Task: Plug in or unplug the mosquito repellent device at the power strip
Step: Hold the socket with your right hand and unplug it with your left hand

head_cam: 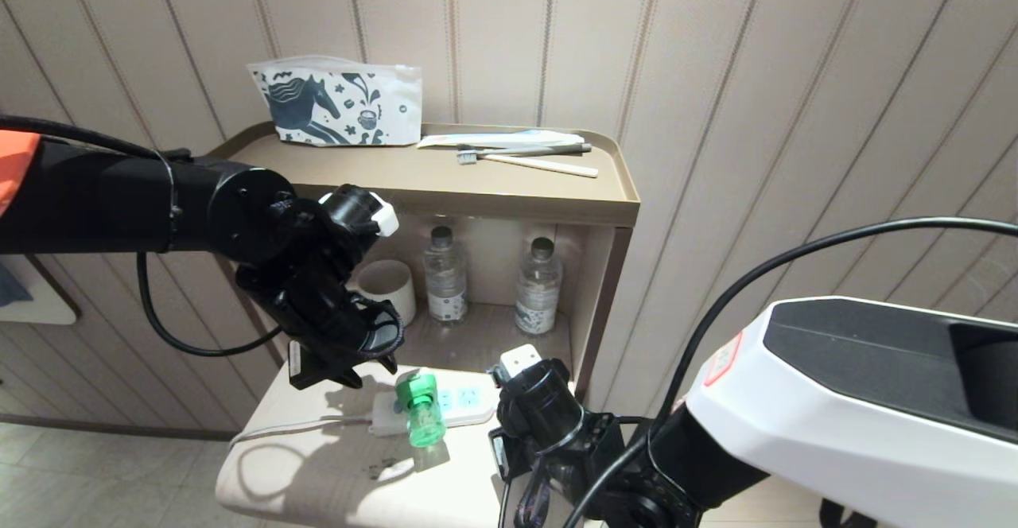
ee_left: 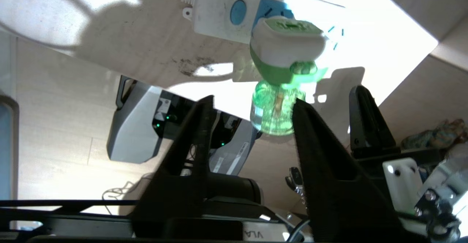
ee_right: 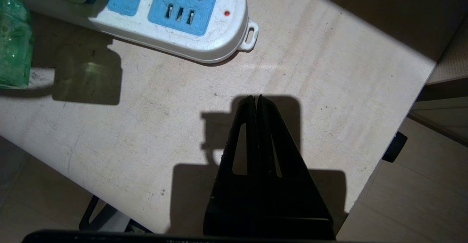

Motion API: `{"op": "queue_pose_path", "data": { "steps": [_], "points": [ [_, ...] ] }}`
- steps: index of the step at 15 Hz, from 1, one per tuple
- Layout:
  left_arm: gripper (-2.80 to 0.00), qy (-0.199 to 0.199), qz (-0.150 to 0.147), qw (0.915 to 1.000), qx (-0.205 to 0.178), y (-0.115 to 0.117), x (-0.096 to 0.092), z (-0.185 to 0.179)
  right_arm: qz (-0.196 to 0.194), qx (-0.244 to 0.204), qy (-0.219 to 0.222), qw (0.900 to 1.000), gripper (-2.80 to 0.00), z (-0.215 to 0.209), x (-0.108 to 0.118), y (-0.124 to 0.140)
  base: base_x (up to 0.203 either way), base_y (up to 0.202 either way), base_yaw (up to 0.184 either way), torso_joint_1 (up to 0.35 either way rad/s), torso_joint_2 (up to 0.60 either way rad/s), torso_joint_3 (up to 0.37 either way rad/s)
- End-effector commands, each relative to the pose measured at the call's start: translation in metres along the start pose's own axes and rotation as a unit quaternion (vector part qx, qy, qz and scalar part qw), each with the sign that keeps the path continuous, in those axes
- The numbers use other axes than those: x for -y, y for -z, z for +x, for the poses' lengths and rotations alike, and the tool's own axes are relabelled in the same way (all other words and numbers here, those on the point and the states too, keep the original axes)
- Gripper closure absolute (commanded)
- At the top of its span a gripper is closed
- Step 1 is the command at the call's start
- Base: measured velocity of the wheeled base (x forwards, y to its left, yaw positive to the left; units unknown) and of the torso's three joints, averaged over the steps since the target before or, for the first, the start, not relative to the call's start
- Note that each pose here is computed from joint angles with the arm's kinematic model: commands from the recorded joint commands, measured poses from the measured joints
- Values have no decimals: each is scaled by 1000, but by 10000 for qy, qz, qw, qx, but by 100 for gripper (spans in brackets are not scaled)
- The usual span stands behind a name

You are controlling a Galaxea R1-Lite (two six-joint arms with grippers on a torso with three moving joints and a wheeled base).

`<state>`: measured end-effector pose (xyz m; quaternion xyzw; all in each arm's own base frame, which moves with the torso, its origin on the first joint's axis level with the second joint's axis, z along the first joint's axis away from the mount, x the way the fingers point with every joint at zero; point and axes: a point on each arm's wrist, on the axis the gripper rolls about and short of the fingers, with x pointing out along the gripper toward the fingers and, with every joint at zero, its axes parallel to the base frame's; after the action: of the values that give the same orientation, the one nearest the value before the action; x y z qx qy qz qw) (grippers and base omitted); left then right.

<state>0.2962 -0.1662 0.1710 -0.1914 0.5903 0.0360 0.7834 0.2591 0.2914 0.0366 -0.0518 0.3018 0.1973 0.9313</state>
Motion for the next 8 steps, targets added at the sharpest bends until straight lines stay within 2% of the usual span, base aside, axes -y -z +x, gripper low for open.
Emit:
{"op": "queue_pose_path", "data": {
  "steps": [1, 4, 8],
  "points": [
    [-280, -149, -103, 9998, -102, -5, 4, 15, -2, -37, 31, 10000, 0, 5, 1, 3, 0, 0, 0, 0, 0, 0],
    [-280, -253, -241, 9991, -254, -10, 11, 23, 99, 171, 0, 9998, 0, 12, 0, 0, 0, 0, 0, 0, 0, 0],
    [-280, -229, -129, 9991, -323, 1, 25, 26, 154, 236, 24, 9996, 0, 12, 4, -4, 0, 0, 0, 0, 0, 0]
  ]
}}
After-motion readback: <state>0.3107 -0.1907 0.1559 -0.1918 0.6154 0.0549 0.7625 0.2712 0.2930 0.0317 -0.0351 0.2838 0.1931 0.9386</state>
